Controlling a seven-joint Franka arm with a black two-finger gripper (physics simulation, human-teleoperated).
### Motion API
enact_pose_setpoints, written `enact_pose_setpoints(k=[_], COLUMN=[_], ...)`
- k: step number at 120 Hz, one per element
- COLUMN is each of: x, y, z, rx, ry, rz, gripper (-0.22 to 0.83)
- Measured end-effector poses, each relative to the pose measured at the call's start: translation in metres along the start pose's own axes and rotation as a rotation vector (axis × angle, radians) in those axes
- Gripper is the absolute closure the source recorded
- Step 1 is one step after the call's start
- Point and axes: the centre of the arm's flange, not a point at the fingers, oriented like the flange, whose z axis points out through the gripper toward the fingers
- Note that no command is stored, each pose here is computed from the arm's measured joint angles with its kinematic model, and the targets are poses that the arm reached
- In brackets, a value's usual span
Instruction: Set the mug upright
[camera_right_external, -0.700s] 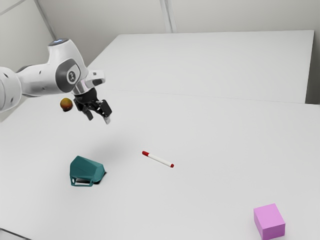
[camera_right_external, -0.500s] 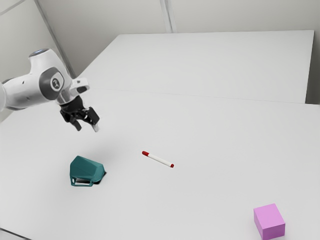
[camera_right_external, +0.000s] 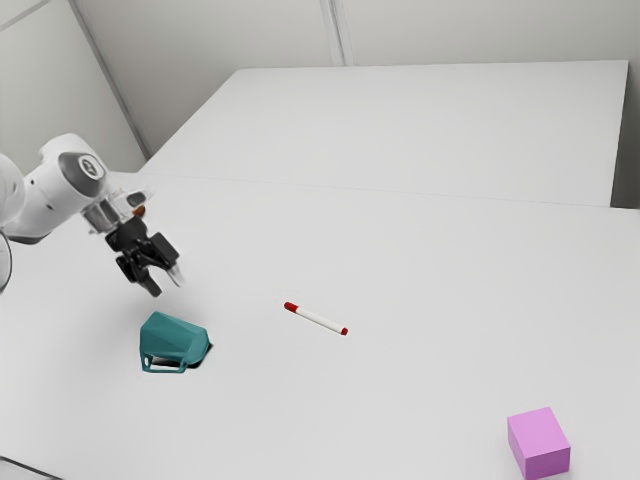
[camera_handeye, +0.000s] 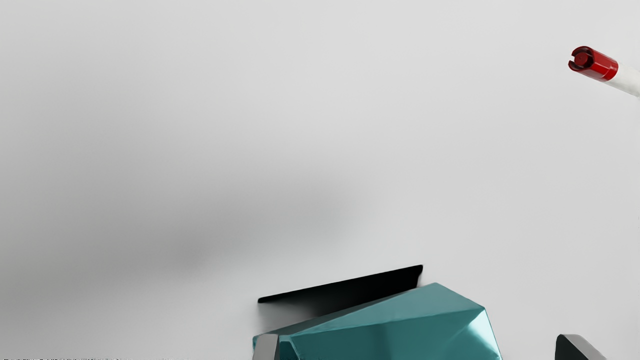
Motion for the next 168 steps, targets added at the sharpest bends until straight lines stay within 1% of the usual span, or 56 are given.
enact_pose_setpoints(k=[29, 48, 70, 92, 123, 127, 130, 143, 150, 158, 168], x=[-0.021, -0.029, -0.038, -0.052, -0.061, -0.061, -0.062, -0.061, -0.060, -0.061, -0.061], y=[-0.027, -0.040, -0.046, -0.055, -0.057, -0.058, -0.059, -0.059, -0.059, -0.058, -0.057], z=[0.023, 0.028, 0.036, 0.042, 0.057, 0.056, 0.055, 0.053, 0.052, 0.047, 0.043], rx=[-0.121, -0.167, -0.229, -0.282, -0.329, -0.333, -0.334, -0.340, -0.342, -0.343, -0.352], ry=[-0.072, -0.087, -0.078, -0.054, -0.012, -0.002, 0.005, 0.026, 0.034, 0.050, 0.070], rz=[0.017, 0.027, 0.016, -0.036, -0.112, -0.121, -0.126, -0.144, -0.151, -0.159, -0.165], gripper=[0.00, 0.00, 0.00, 0.00, 0.01, 0.04, 0.08, 0.32, 0.42, 0.50, 0.56])
